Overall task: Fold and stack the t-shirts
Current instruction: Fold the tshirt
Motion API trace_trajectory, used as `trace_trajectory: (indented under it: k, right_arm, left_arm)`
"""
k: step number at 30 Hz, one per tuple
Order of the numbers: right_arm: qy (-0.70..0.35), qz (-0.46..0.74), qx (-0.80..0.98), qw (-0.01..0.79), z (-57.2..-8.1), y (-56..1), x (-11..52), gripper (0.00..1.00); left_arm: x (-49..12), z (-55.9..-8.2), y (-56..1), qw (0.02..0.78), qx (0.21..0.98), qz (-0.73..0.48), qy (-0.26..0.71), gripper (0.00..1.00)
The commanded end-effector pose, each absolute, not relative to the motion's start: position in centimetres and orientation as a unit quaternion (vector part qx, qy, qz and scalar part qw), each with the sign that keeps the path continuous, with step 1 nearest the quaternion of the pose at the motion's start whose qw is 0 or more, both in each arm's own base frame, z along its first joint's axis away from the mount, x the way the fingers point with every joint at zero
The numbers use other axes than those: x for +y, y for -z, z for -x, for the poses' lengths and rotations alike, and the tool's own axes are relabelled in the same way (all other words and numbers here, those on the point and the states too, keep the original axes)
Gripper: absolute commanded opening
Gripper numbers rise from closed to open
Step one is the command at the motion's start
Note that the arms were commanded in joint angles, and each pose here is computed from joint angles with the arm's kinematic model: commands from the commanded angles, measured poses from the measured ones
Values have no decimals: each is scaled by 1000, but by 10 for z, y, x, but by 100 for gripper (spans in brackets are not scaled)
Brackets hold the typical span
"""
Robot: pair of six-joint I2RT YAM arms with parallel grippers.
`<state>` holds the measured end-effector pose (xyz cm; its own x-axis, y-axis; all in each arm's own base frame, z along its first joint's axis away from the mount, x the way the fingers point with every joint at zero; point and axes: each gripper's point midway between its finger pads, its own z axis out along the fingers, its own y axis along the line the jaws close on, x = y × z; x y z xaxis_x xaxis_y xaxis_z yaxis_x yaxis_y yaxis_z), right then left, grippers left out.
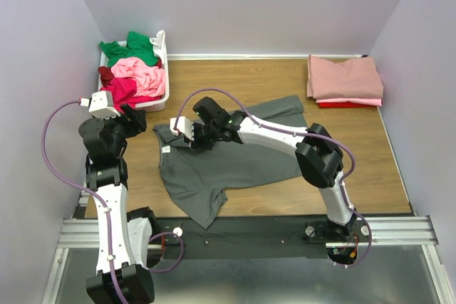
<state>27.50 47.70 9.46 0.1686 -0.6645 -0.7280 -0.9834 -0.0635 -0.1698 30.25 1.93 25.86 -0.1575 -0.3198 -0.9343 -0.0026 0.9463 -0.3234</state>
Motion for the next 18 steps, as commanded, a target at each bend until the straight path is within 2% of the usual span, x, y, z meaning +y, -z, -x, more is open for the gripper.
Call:
trace_trajectory:
  k: [1,12,15,18]
  right_arm:
    - [-260,692,598,310,-255,-89,477,1]
    - [-271,687,598,312,-250,-100,480,3]
    - [-277,686,599,307,-248,-100,480,8]
    - [-288,686,595,305,-243,-105,479,9]
  left_arm:
    - [19,-302,-262,650,744,99,121,68]
    - [19,-302,-261,649,745,98,121,68]
    - [19,-302,-261,649,745,98,121,68]
    - [19,-302,-261,649,744,99,122,68]
